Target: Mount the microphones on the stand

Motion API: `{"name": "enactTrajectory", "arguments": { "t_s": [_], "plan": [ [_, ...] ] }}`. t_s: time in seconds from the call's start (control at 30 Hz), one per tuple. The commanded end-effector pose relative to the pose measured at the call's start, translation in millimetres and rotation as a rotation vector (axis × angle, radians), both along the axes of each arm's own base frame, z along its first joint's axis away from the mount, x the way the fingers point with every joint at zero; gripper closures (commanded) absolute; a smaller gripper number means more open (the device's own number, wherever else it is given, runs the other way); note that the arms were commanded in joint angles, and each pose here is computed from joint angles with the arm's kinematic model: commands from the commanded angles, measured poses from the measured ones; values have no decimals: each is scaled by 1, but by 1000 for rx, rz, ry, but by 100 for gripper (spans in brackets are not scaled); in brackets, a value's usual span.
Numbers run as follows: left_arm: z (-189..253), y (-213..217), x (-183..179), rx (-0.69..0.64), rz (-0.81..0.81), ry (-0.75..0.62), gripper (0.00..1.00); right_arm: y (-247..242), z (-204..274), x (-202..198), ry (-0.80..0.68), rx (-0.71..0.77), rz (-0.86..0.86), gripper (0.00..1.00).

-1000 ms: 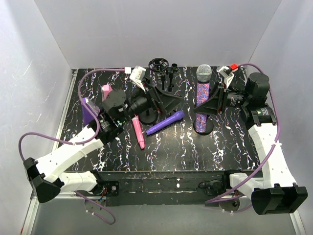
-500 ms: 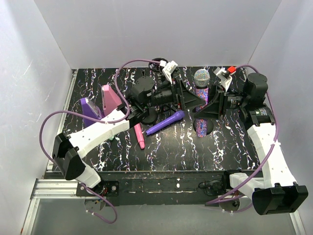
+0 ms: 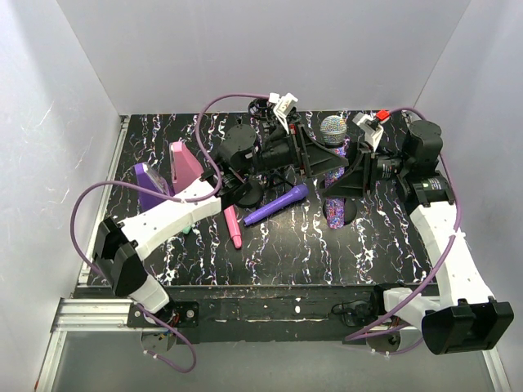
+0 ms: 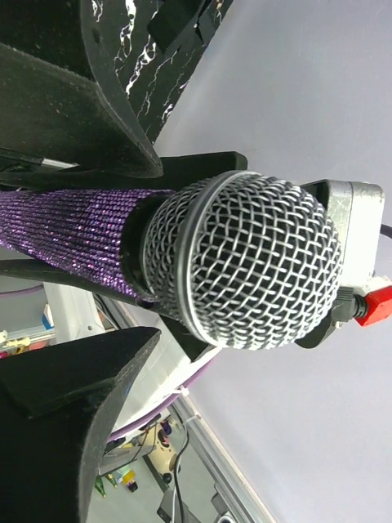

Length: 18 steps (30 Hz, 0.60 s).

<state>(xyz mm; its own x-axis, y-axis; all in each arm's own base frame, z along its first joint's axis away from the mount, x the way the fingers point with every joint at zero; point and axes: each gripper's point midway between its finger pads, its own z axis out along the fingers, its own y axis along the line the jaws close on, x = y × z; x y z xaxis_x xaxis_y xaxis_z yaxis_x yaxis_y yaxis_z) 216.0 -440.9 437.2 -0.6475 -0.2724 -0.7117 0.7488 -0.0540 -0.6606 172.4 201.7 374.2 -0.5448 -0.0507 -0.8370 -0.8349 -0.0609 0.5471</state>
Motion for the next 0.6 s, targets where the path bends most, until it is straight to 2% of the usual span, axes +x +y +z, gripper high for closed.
{"name": "enactTrajectory", "arguments": {
  "t_s": [0.0,0.17,0.2,0.23,0.3,0.33,0.43,0.5,0.53,0.57],
  "plan": [
    [17,-3,-6,-27,-24,-42,30,1,9,-6,-64,13,37,99],
    [11,-9,-4,21,-14,-61,44,1,9,-6,-61,13,43,99],
    [11,-9,-3,26,-11,-64,54,1,9,-5,-55,12,43,99],
    [11,-9,-2,28,-3,-58,76,1,9,-5,-55,12,43,99],
    [13,-7,-3,25,2,-74,98,2,7,-5,-47,11,45,96],
    [18,-3,-4,16,16,-84,100,2,7,-3,-43,10,36,83],
    [28,10,-4,18,67,-120,100,2,7,-1,-56,-2,-2,32],
    [34,23,-5,45,116,-156,100,1,6,2,-83,-46,-58,18],
    [36,30,-5,60,138,-177,100,0,7,8,-138,-75,-88,17],
    [38,38,-6,78,161,-191,100,-2,2,13,-127,-114,-106,16]
  ]
}}
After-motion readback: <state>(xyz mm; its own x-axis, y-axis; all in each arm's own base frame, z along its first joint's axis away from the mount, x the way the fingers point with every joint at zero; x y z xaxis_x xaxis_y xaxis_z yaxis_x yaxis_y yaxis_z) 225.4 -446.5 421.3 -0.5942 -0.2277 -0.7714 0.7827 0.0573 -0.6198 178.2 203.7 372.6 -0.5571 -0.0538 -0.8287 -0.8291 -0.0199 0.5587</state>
